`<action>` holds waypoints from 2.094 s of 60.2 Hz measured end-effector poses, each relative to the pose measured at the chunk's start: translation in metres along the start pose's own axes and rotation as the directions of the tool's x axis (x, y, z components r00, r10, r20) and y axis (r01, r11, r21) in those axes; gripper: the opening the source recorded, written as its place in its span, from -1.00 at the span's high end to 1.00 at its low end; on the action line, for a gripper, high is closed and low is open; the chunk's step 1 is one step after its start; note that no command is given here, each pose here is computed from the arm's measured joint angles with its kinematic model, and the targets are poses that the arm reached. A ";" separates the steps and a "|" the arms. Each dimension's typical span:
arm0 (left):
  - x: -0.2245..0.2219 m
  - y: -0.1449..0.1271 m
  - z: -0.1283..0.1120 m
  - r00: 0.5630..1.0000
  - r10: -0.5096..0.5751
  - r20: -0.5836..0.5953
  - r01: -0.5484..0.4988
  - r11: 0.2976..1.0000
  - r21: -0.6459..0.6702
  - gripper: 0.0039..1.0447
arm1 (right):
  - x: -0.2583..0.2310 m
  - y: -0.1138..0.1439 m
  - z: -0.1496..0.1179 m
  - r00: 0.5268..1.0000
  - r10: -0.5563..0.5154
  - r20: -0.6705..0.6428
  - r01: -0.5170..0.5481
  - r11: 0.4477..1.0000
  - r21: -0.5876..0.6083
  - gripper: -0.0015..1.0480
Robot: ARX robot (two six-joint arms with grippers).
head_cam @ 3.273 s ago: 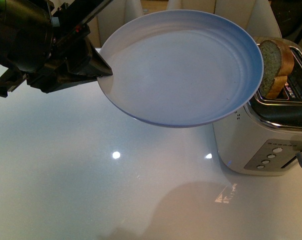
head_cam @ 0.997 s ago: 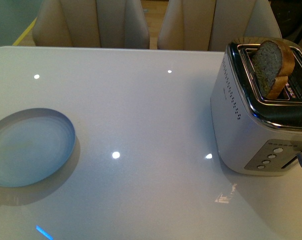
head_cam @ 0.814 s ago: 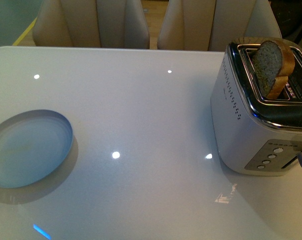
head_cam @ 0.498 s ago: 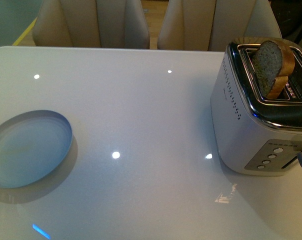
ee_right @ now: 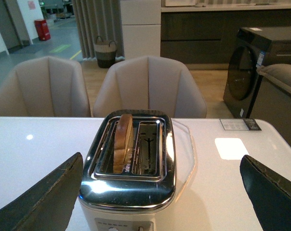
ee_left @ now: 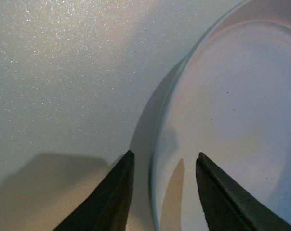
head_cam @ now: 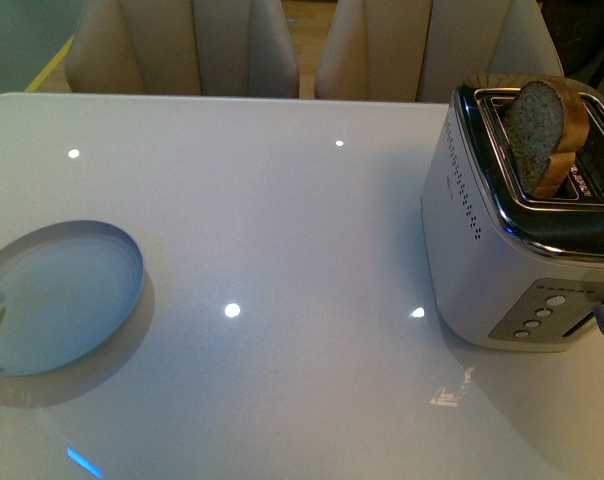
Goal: Left arm holds plate, right arm toasts bread
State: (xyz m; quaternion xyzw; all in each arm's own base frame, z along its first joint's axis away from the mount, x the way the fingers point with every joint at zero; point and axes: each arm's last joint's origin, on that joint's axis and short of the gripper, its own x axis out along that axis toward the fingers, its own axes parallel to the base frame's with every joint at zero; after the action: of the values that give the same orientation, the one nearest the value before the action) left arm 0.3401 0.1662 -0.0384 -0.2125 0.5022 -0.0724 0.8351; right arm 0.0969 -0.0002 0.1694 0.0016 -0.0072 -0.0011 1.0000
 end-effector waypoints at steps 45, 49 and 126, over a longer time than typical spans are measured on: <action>-0.096 -0.065 0.019 0.955 0.007 0.296 -0.055 0.987 0.152 -0.78 | 0.000 0.000 0.000 1.000 0.000 0.000 0.000 1.000 0.000 -0.83; -0.107 -0.080 0.017 0.945 -0.012 0.328 -0.047 0.984 0.172 -0.79 | 0.000 0.000 0.000 1.000 0.000 0.000 0.000 1.000 0.000 -0.83; -0.217 -0.218 -0.149 0.479 -0.094 0.873 -0.326 0.904 0.276 0.95 | 0.000 0.000 0.000 1.000 0.000 0.000 0.000 1.000 0.000 -0.83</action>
State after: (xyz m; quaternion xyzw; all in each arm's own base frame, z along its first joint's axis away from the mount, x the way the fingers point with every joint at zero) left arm 0.1260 0.0002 0.1698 -0.0054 -0.0035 0.0009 1.0000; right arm 0.0969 -0.0002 0.1694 0.0016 -0.0073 -0.0009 1.0000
